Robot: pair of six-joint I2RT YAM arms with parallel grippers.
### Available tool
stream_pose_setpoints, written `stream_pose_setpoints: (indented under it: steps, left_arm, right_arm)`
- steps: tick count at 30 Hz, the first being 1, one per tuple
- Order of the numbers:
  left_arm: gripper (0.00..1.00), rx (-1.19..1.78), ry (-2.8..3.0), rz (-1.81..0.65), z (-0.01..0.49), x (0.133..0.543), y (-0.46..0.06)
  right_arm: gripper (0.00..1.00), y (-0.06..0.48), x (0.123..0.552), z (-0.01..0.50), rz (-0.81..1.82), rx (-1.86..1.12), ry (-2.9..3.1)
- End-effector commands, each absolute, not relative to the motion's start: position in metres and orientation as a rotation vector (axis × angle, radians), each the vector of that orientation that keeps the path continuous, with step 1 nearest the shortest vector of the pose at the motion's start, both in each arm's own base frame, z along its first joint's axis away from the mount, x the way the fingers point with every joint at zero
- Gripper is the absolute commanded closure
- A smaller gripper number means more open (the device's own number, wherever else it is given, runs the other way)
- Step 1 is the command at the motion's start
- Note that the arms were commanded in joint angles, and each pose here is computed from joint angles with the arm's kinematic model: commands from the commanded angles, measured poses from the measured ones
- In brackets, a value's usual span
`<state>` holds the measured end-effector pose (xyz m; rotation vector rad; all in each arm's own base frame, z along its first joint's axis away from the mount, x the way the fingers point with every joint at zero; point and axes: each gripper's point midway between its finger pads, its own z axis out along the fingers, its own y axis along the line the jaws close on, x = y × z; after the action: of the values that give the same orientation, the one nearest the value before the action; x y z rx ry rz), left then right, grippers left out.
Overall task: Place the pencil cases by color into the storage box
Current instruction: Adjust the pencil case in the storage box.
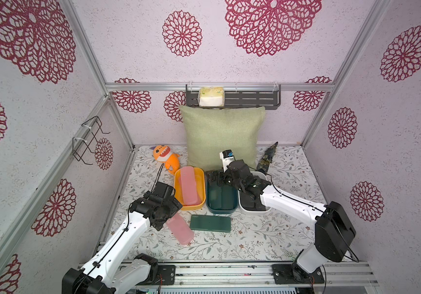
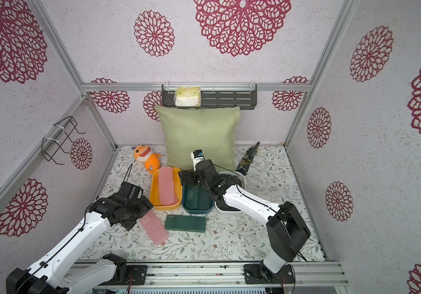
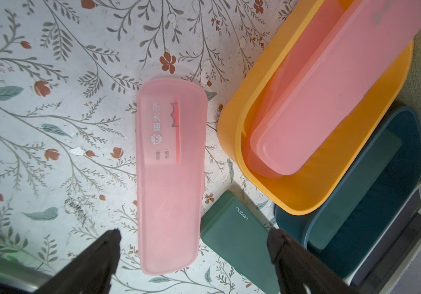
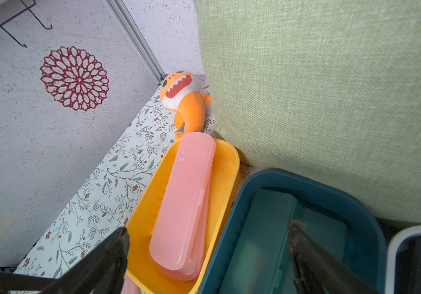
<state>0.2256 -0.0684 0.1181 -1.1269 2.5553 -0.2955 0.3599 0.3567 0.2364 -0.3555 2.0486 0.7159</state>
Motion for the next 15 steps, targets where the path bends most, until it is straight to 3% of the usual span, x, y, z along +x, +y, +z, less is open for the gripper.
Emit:
stream_pose_setpoints:
  steps: [1,8,15]
  left_arm:
    - [0.03,-1.181,2.512,-0.273,0.113,0.229,-0.065]
    - [0.03,-1.181,2.47,-0.19,0.111,0.231,-0.053]
    - [0.03,-1.173,2.438,-0.175,0.117,0.238,-0.037]
  right_arm:
    - [0.02,0.377,0.364,0.245,0.74,-0.442,2.045]
    - [0.13,0.43,0.381,0.214,0.79,-0.503,2.13]
    - [0.55,0.475,0.409,0.213,0.802,-0.586,2.119]
